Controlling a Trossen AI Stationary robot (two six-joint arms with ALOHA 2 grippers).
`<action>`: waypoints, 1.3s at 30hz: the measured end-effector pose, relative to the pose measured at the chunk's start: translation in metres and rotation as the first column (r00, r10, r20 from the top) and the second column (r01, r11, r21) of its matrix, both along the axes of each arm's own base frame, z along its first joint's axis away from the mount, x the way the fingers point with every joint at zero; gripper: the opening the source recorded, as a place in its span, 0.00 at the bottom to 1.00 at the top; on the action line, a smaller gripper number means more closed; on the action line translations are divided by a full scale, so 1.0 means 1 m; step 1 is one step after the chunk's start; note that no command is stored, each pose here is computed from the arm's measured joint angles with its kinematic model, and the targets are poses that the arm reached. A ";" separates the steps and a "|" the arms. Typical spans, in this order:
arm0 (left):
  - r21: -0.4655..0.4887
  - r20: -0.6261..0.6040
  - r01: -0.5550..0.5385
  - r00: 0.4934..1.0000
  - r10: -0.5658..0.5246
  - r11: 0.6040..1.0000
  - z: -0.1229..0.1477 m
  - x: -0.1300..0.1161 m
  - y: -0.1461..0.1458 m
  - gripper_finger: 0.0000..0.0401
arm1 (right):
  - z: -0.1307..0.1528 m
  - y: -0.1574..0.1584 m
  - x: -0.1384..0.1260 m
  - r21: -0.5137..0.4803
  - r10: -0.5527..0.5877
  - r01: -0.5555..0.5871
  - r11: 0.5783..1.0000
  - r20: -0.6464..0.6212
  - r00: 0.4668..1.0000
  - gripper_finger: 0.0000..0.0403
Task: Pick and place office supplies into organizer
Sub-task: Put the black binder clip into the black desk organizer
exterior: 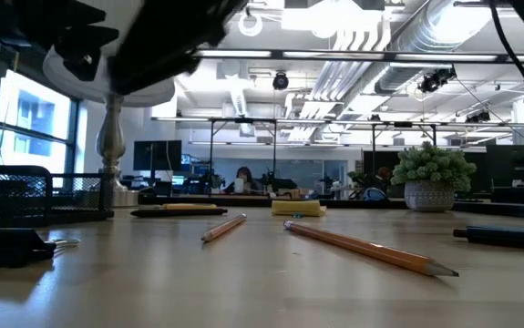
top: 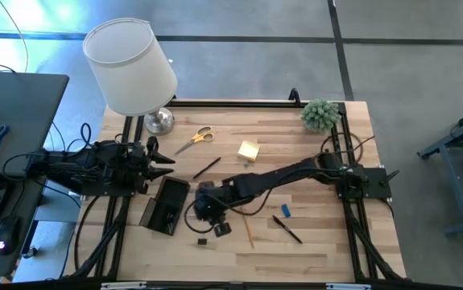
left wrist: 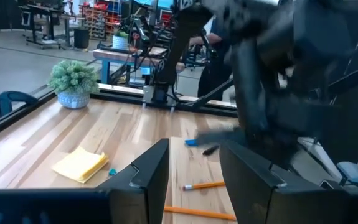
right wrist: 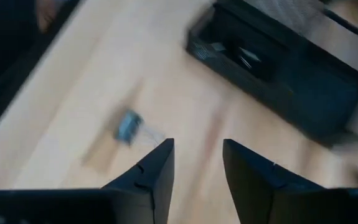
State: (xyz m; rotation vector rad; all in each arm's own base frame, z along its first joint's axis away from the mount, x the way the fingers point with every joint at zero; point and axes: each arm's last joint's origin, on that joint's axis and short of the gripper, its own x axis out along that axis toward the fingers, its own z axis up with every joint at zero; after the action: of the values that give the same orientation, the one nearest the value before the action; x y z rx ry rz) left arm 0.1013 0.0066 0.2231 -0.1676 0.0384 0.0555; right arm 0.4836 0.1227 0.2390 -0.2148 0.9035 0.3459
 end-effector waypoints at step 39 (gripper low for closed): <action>0.280 -0.246 0.229 0.956 -0.161 0.932 0.010 0.086 -0.070 0.16 | -0.044 -0.060 -0.189 0.293 -0.442 0.360 0.886 0.296 0.847 0.14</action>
State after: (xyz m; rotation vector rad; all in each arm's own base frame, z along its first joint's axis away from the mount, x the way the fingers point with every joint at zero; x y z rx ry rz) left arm 0.1876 -0.0631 0.2326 0.1551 0.2662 -0.1213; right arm 0.2951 0.0624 0.1949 0.1279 0.5223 0.0087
